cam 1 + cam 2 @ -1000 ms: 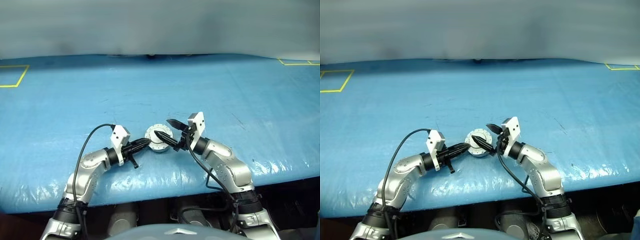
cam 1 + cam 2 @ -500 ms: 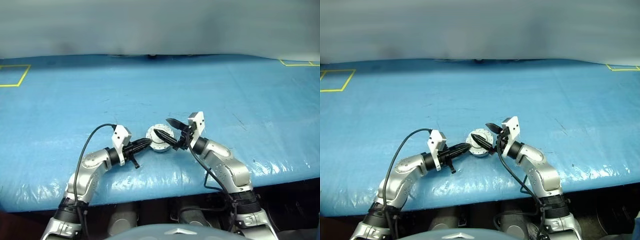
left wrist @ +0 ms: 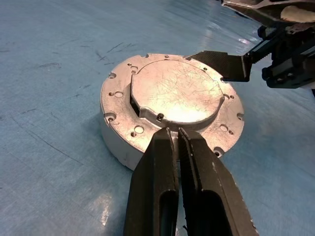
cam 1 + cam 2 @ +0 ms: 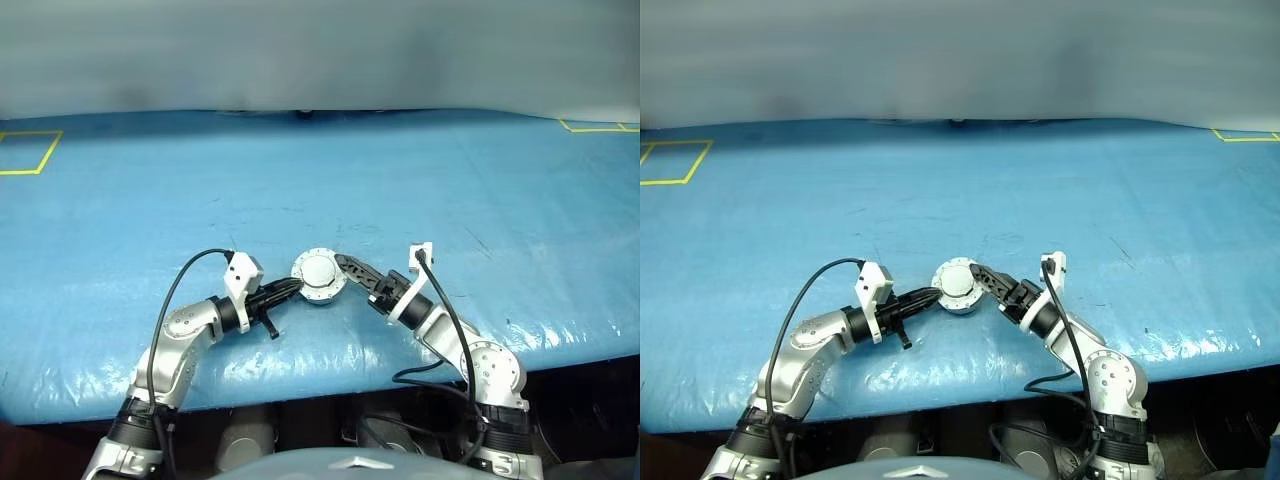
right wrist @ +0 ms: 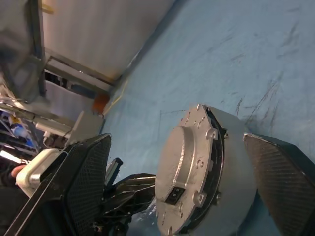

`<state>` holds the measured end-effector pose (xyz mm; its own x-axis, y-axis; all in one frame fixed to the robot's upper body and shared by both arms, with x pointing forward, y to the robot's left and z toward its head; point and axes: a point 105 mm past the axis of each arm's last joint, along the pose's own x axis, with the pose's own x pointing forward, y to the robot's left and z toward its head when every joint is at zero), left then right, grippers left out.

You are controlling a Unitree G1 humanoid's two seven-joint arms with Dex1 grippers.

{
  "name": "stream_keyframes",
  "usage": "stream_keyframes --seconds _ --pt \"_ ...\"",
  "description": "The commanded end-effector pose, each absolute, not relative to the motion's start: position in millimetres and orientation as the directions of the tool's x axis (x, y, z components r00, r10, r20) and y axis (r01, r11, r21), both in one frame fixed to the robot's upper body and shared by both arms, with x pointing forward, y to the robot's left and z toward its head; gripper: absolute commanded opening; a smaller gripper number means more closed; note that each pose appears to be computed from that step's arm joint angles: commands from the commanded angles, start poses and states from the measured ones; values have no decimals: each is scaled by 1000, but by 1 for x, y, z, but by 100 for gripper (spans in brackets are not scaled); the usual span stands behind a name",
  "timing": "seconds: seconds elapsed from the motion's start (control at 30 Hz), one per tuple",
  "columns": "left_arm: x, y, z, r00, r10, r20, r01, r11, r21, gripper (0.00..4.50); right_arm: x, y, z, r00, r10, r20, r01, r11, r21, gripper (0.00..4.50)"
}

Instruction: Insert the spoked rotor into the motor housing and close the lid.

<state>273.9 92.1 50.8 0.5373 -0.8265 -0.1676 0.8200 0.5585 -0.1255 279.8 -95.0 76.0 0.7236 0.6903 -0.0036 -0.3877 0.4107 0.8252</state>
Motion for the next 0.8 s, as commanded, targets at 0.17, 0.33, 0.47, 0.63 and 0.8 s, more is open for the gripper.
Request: stream_keyframes --seconds 0.17,0.33,0.47,0.63,0.8 --pt "269 91 40 522 -828 -205 822 552 -139 23 279 -99 59 735 676 -43 -288 369 884 448" --pt "269 92 40 524 -826 -207 821 555 -135 23 277 -95 53 726 685 -59 -264 358 896 448" --pt "269 92 39 527 -824 -208 819 558 -136 23 276 -95 51 728 683 -61 -255 352 901 353" --pt "268 92 37 528 -823 -209 817 559 -138 23 273 -90 51 703 708 -61 -272 347 898 190" --pt "269 93 37 536 -819 -207 813 566 -137 23 273 -87 51 700 712 -56 -272 338 901 133"
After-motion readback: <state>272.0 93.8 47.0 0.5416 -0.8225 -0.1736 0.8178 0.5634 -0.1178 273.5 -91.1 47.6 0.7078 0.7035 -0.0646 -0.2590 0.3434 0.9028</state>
